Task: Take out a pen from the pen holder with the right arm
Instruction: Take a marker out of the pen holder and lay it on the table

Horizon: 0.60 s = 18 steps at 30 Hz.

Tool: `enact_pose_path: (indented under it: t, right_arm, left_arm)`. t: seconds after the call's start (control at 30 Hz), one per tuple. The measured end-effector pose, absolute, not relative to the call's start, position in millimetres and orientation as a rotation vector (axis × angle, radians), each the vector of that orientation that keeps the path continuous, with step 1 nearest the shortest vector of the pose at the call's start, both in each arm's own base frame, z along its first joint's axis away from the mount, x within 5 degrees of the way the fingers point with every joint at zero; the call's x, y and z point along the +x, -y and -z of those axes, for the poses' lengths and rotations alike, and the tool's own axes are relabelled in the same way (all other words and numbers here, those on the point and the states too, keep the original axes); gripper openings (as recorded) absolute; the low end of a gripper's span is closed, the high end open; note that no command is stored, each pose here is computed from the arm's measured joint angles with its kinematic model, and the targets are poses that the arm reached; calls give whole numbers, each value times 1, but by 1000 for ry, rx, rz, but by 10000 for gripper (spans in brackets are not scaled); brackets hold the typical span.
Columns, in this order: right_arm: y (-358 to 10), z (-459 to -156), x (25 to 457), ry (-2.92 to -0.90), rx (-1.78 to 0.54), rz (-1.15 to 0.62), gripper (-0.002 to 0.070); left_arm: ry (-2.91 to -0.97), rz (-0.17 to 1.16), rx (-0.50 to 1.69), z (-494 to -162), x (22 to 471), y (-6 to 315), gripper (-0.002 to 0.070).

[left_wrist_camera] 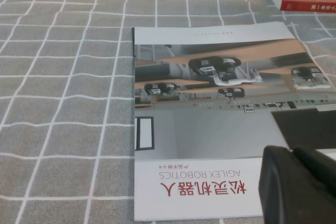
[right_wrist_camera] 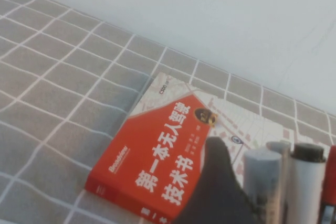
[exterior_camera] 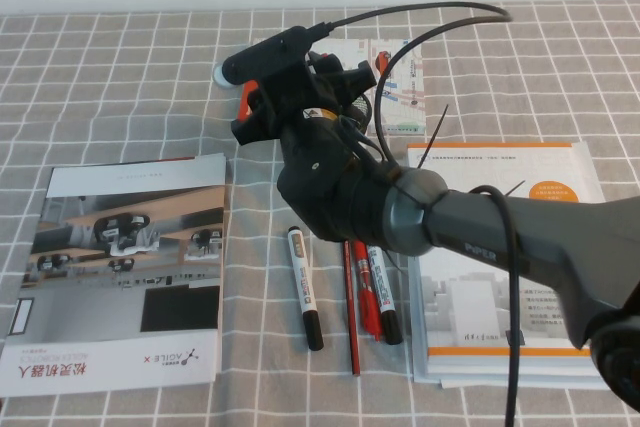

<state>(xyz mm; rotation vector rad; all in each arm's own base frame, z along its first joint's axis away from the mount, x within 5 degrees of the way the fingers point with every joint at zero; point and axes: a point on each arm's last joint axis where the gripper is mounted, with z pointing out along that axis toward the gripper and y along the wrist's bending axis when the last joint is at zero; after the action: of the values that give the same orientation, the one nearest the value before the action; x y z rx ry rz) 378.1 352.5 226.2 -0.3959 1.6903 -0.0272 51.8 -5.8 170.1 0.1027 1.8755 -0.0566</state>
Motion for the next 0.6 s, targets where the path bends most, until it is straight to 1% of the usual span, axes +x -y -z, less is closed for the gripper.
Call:
enact_pose_path:
  t: [0.43, 0.6]
  right_arm:
    - [-351, -207, 392, -1713, -394, 58, 405]
    - [-351, -204, 392, -1716, -396, 63, 363]
  left_arm:
    - [-1876, 57, 103, -170, 52, 6, -3]
    - [-1876, 57, 103, -170, 52, 6, -3]
